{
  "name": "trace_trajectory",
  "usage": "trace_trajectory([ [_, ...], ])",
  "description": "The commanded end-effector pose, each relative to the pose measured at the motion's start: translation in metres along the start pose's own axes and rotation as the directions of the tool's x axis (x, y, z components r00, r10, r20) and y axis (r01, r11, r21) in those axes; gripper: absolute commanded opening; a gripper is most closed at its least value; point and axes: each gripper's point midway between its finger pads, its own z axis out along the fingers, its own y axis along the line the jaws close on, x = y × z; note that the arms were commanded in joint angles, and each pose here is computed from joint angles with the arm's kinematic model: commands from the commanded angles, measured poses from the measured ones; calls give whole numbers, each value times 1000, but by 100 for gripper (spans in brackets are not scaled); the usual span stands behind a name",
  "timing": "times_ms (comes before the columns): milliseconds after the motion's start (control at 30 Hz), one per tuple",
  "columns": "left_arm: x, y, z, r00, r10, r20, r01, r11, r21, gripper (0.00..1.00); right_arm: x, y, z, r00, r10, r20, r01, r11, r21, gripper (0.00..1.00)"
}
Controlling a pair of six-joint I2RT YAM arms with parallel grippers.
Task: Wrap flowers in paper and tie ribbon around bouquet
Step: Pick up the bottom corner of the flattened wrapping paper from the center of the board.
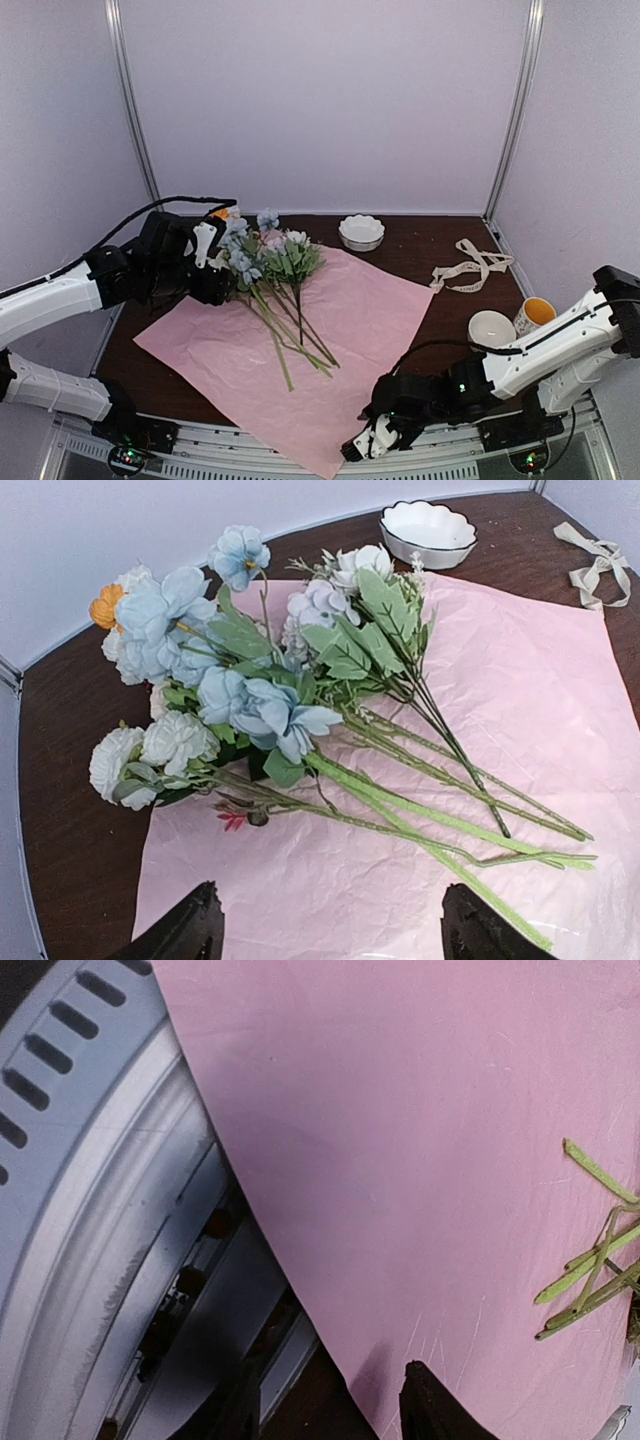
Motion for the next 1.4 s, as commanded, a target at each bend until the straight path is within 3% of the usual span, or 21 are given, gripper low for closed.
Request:
trace_trajectory([
  [0,-2,-6,-7,999,-28,41,26,999,35,78,-7,-26,8,997,-76,-27,78,989,125,46],
  [300,5,-9,-6,999,-23,25,22,999,37,78,-12,-40,8,997,-69,-24,72,977,202,28],
  [500,4,-11,-7,1000,-3,29,2,999,46,78,-15,-35,11,998,-69,-10,70,984,167,0],
  [667,4,-32,-15,998,24,59,-33,988,153,68,-22,-28,9,999,3,45,-6,997,79,0],
  [767,12,-64,-23,991,99,92,-120,959,258,65,-27,-25,7,994,58,96,-61,998,28,0],
  [967,48,-128,-37,949,293,118,-316,862,397,58,-26,-32,6,977,163,138,-163,987,-8,0],
  [1067,65,-153,-48,906,376,195,-424,788,446,57,-23,-40,4,955,241,171,-239,970,-36,0],
  [1167,74,-178,-69,861,388,330,-508,693,511,55,-20,-46,5,939,295,178,-290,956,-51,0],
  [1233,85,-199,-85,803,418,425,-595,603,531,53,-19,-48,7,925,334,181,-328,943,-61,0],
  [1300,102,-217,-94,752,477,455,-658,516,548,55,-17,-49,10,908,376,184,-368,927,-76,0],
  [1367,118,-225,-86,742,533,407,-661,481,576,61,-14,-51,11,890,414,191,-403,910,-94,0],
])
